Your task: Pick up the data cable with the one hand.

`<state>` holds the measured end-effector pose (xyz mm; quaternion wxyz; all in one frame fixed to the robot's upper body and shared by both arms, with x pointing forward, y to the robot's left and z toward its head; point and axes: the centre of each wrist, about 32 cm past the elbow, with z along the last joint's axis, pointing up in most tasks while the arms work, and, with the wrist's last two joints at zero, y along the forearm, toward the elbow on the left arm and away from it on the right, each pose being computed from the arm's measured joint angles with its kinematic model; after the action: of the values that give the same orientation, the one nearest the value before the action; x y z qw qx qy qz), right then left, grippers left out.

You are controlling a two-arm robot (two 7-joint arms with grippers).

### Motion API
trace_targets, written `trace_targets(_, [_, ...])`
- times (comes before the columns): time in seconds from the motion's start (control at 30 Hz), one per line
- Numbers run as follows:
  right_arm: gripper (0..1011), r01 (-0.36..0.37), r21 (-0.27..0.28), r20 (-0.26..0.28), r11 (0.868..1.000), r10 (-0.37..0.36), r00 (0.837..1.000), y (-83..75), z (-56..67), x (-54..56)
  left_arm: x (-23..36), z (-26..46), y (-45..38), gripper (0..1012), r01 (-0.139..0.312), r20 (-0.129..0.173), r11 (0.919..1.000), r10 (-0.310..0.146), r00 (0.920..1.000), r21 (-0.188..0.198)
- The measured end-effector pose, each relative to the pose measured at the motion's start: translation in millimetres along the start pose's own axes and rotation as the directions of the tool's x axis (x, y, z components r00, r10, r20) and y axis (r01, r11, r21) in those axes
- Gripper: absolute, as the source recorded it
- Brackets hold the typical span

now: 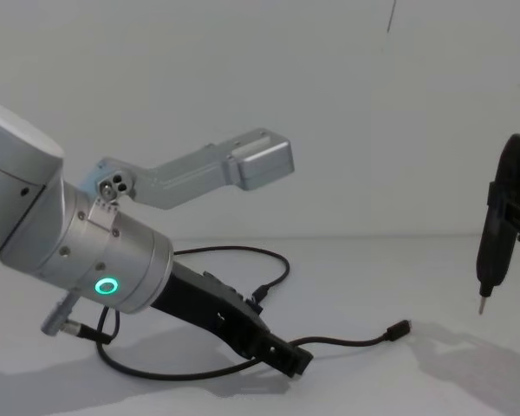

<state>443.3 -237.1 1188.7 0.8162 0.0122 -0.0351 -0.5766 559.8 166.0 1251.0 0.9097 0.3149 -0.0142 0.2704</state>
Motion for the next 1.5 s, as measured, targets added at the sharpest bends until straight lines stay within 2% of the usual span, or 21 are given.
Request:
trace_targets(0.2, [269,0.000,0.000,0.000,1.000,0.000,1.000,0.0,0.0,0.0,0.9,-0.1,-1.6,872,0.001,-0.002,0.9999,-0.001,1.0000,0.014])
trace_targets(0.6, [269,0.000,0.000,0.000,1.000,0.000,1.000,0.0,0.0,0.0,1.8,-0.1,-3.6,512,0.003,-0.004,0.9996,-0.003,1.0000,0.029])
trace_targets(0.77, [269,0.000,0.000,0.000,1.000,0.000,1.000,0.0,0.0,0.0,2.3,-0.5,-3.9,330,0.003,-0.005,0.9994,-0.002,1.0000,0.033])
trace_targets(0.83, [269,0.000,0.000,0.000,1.000,0.000,1.000,0.0,0.0,0.0,2.3,-0.6,-3.9,291,0.002,-0.005,0.9994,-0.002,1.0000,0.035])
trace_targets(0.87, [269,0.000,0.000,0.000,1.000,0.000,1.000,0.0,0.0,0.0,2.4,-0.7,-4.0,232,0.002,-0.005,0.9994,-0.002,1.0000,0.035])
trace_targets(0.9, [269,0.000,0.000,0.000,1.000,0.000,1.000,0.0,0.0,0.0,2.4,-0.7,-4.0,232,0.003,-0.005,0.9994,-0.002,1.0000,0.036])
trace_targets(0.97, [269,0.000,0.000,0.000,1.000,0.000,1.000,0.0,0.0,0.0,2.4,-0.7,-4.1,141,0.003,-0.005,0.9993,-0.003,1.0000,0.036])
trace_targets(1.0, [269,0.000,0.000,0.000,1.000,0.000,1.000,0.0,0.0,0.0,2.4,-0.7,-4.1,141,0.003,-0.005,0.9993,-0.003,1.0000,0.036])
trace_targets(1.1, [269,0.000,0.000,0.000,1.000,0.000,1.000,0.0,0.0,0.0,2.5,-0.7,-4.1,49,0.003,-0.005,0.9993,-0.003,1.0000,0.037])
trace_targets(1.4, [269,0.004,-0.004,0.014,1.000,-0.004,1.000,-1.2,3.2,1.6,2.2,-1.5,-3.3,42,0.000,0.002,0.9997,0.000,1.0000,0.024])
trace_targets(1.5, [269,0.009,-0.004,0.025,1.000,-0.009,1.000,-2.4,7.3,3.6,3.0,-2.4,-0.6,42,-0.001,0.012,1.0000,0.001,0.9999,0.000])
